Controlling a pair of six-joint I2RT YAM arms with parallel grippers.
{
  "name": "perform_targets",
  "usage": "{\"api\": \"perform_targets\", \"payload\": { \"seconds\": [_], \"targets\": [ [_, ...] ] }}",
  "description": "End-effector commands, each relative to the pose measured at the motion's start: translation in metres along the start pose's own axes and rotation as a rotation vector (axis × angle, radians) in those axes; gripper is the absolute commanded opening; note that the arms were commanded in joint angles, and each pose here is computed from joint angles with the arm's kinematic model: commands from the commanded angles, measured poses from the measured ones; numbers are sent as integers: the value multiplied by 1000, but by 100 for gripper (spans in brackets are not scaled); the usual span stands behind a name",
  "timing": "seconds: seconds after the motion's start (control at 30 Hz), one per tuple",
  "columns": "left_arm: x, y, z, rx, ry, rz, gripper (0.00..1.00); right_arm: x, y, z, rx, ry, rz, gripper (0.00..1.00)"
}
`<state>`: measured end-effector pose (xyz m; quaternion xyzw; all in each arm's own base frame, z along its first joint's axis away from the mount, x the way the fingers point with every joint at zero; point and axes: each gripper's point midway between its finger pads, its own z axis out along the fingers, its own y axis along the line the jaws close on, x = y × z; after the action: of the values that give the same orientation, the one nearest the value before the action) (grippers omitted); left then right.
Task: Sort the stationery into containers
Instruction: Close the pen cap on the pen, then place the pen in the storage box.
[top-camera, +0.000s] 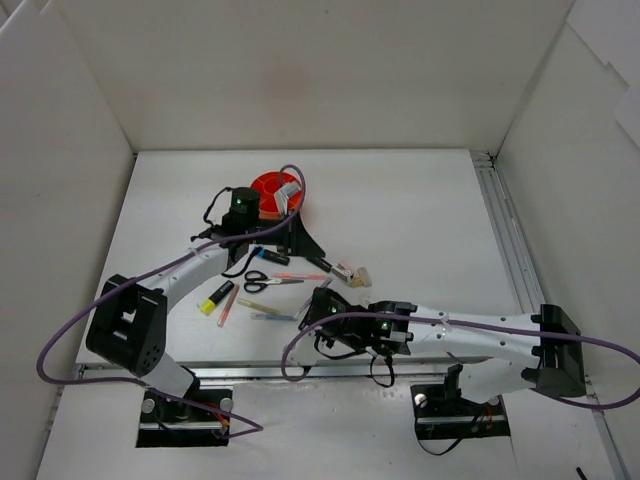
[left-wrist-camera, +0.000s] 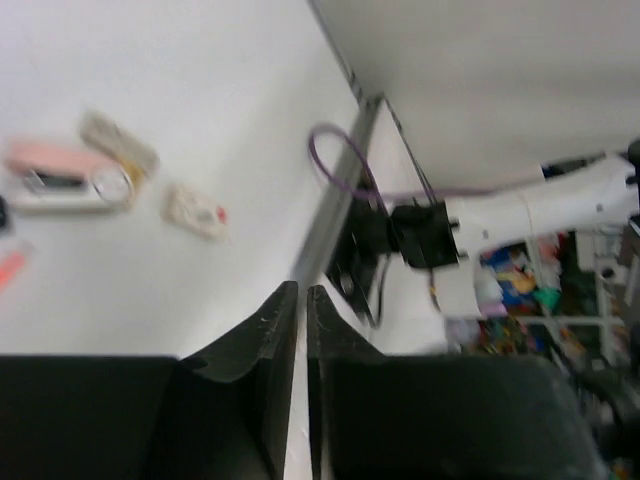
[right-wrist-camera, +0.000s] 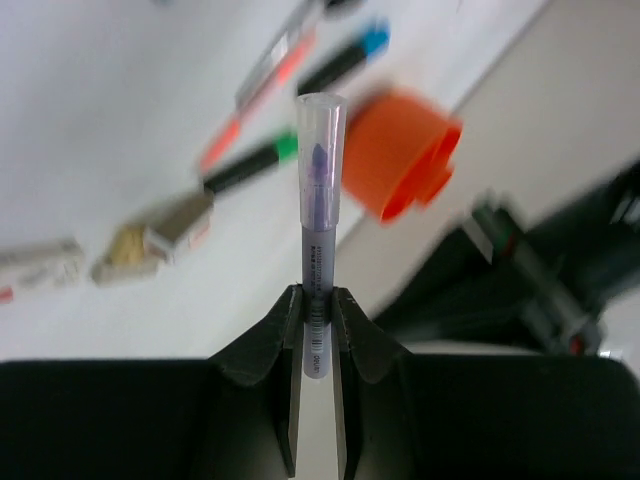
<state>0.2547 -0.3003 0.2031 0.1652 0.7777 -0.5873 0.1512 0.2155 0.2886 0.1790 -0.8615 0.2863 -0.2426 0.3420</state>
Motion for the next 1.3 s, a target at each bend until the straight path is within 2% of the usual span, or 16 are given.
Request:
{"api": "perform_targets", "payload": {
  "seconds": [0.0,0.27,0.43,0.5,0.53,0.57,0.7,0.73,0.83,1.03,1.13,1.27],
  "targets": [
    [-97,-57,-16,67,-292,345,0,-84,-14,-16,44,-335,-28,0],
    [-95,-54,-15,78,-289,342,0,-87,-20,-16,51,-337,-13,0],
    [-90,-53,-22,14,-303,384,0,-81,-37,-21,70,-380,131,0],
    [-86,-54,-28,-17,-314,395,16,-72,-46,-20,59,-439,258,0],
    [-87,-53,-31,-42,-329,413,35,-67,-56,-22,72,-458,301,0],
    [-83,-59,-37,-51,-337,423,49,-71,-57,-24,55,-514,349,0],
    [-86,-58,-65,-149,-411,446,74,-49,-75,-26,61,-577,484,0],
    [-89,-57,-71,-179,-438,444,84,-49,-79,-30,65,-599,501,0],
    [-90,-51,-98,-270,-509,436,99,-40,-87,-33,53,-656,589,0],
    [-82,-22,-170,-520,-726,328,100,-10,-107,-32,26,-749,802,0],
    [-66,-7,-203,-653,-816,251,100,10,-124,-27,4,-798,932,0],
    [-33,6,-224,-761,-883,176,100,38,-148,-16,-28,-881,1148,0]
  ]
}}
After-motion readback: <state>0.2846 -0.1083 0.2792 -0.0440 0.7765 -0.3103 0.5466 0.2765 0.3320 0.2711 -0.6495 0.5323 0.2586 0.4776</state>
